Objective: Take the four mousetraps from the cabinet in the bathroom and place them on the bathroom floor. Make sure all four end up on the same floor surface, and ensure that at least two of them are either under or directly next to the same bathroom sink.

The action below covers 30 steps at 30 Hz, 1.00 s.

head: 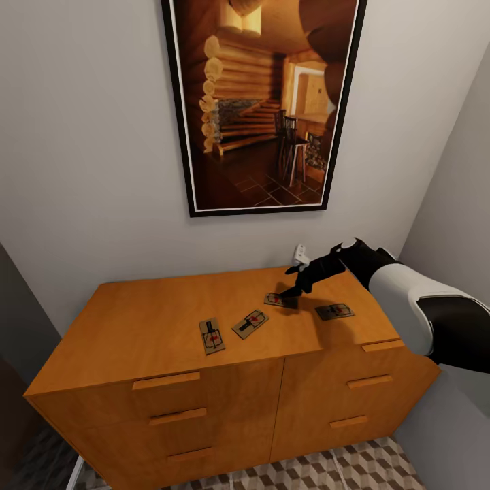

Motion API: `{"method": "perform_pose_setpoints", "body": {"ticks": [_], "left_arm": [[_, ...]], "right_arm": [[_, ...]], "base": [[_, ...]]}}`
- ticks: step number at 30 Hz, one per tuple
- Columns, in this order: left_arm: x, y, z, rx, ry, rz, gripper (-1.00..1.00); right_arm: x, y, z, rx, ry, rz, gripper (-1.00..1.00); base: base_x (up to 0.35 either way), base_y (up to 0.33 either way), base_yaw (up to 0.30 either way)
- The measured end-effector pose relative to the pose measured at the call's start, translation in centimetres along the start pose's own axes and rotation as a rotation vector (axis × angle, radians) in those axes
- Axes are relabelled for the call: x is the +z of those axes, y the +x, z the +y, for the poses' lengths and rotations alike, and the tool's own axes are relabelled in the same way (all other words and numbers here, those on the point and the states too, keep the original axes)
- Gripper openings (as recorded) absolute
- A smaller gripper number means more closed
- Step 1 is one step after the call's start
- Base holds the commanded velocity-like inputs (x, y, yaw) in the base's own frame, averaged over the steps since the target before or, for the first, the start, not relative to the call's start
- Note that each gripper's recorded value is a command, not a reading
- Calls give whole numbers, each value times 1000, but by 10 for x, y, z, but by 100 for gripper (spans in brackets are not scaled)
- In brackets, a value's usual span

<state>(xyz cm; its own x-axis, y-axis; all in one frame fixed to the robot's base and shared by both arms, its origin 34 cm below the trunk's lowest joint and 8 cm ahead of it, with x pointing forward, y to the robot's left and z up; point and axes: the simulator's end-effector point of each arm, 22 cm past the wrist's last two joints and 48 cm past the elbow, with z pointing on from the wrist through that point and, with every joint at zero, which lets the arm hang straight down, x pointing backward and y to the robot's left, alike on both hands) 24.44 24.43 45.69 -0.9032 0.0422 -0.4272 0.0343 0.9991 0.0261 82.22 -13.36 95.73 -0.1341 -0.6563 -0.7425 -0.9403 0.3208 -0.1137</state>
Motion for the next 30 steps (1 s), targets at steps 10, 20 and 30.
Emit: {"method": "perform_pose_setpoints", "body": {"ticks": [10,20,30], "left_arm": [[-1,3,-3,20,13,5,100],[-1,3,-4,24,15,6,100],[-1,3,-4,24,15,6,100]], "right_arm": [[2,1,2,-1,-6,-3,100],[4,8,7,-2,-21,-8,100],[6,16,12,-4,-38,-15,100]], "base": [[0,0,0],[0,0,0],[0,0,0]]}}
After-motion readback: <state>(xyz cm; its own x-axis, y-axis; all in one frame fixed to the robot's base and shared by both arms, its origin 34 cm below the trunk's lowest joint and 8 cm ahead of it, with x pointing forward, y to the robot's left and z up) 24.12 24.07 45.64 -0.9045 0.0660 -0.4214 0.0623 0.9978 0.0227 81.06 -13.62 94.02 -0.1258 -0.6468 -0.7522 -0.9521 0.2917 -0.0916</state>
